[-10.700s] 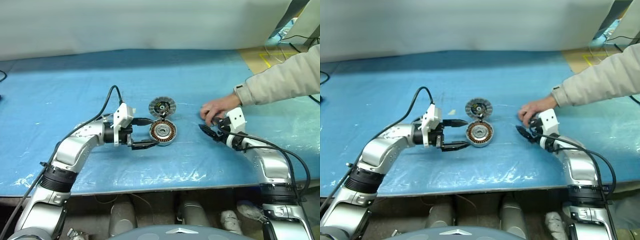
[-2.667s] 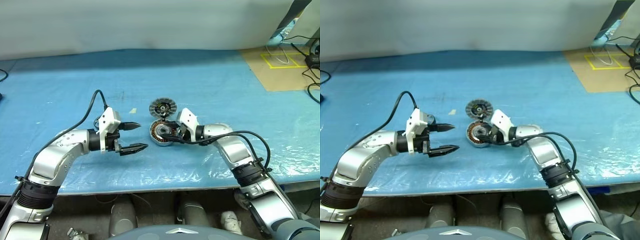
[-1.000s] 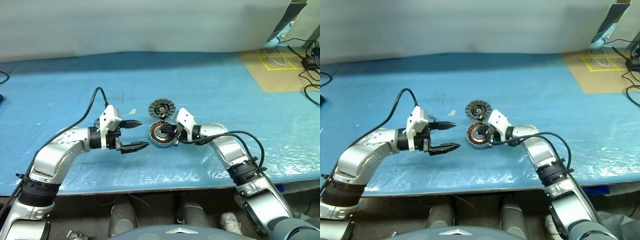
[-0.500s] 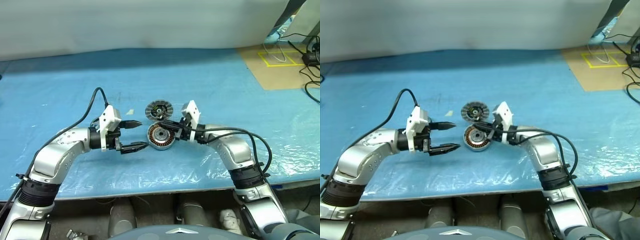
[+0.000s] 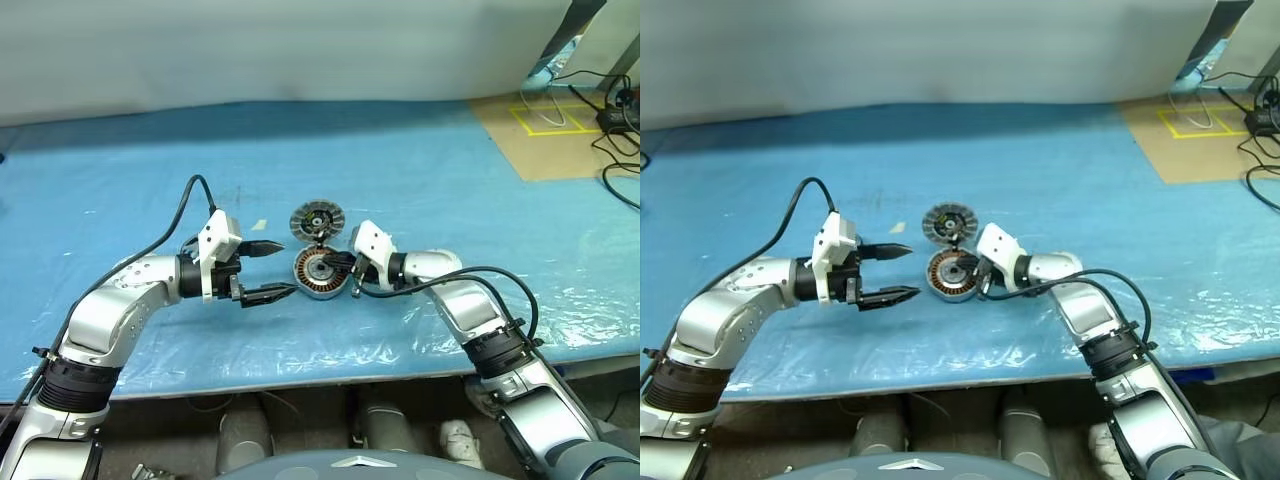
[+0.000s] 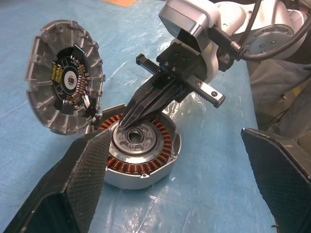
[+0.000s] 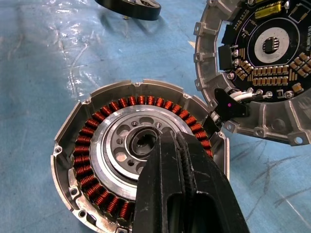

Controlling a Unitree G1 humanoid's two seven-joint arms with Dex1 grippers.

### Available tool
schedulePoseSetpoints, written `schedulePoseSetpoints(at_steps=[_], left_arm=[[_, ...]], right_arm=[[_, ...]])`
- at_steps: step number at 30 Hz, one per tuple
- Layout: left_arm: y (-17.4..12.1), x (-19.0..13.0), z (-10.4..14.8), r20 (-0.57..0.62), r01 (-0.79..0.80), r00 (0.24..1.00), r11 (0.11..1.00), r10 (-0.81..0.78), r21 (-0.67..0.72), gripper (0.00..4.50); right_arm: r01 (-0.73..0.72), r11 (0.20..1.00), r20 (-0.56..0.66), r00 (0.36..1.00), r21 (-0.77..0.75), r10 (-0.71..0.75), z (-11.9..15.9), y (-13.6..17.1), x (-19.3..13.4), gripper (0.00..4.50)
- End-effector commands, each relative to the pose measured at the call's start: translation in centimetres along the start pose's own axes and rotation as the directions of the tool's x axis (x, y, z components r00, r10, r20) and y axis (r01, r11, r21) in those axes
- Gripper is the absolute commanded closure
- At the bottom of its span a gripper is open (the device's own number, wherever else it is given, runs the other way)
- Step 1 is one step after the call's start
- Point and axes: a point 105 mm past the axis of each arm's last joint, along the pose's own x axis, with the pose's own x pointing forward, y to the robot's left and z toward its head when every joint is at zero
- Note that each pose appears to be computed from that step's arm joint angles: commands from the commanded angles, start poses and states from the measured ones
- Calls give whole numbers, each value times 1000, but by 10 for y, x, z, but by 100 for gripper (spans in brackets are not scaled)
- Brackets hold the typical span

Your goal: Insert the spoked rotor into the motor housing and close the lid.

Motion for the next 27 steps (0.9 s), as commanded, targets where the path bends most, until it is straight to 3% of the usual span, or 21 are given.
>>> schedulePoseSetpoints(at_steps=[1, 5, 11, 16, 23, 27], left_arm=[[-1, -3, 7, 17, 0, 1000, 999, 0, 33, 0], [-3, -3, 6, 17, 2, 1000, 1000, -3, 29, 0], [-3, 0, 7, 23, 11, 1000, 1000, -12, 26, 0], [-3, 0, 8, 24, 8, 1000, 1000, -8, 26, 0], [-4, 1, 7, 26, 5, 1000, 1000, -6, 24, 0], [-4, 0, 8, 27, 8, 1000, 1000, -8, 27, 0]], right_arm=[[-18, 991, 55, 998, 135, 11, -1, 6, 2, 447], [-30, 974, 211, 977, 224, -19, 37, -5, -5, 447], [-64, 969, 229, 973, 237, 8, 44, 0, 2, 447], [-63, 974, 123, 992, 219, 37, 21, 5, 5, 447], [-12, 944, 10, 1000, 328, 9, -18, 1, 3, 447], [-16, 975, -147, 988, 220, 49, -51, 12, 1, 447]])
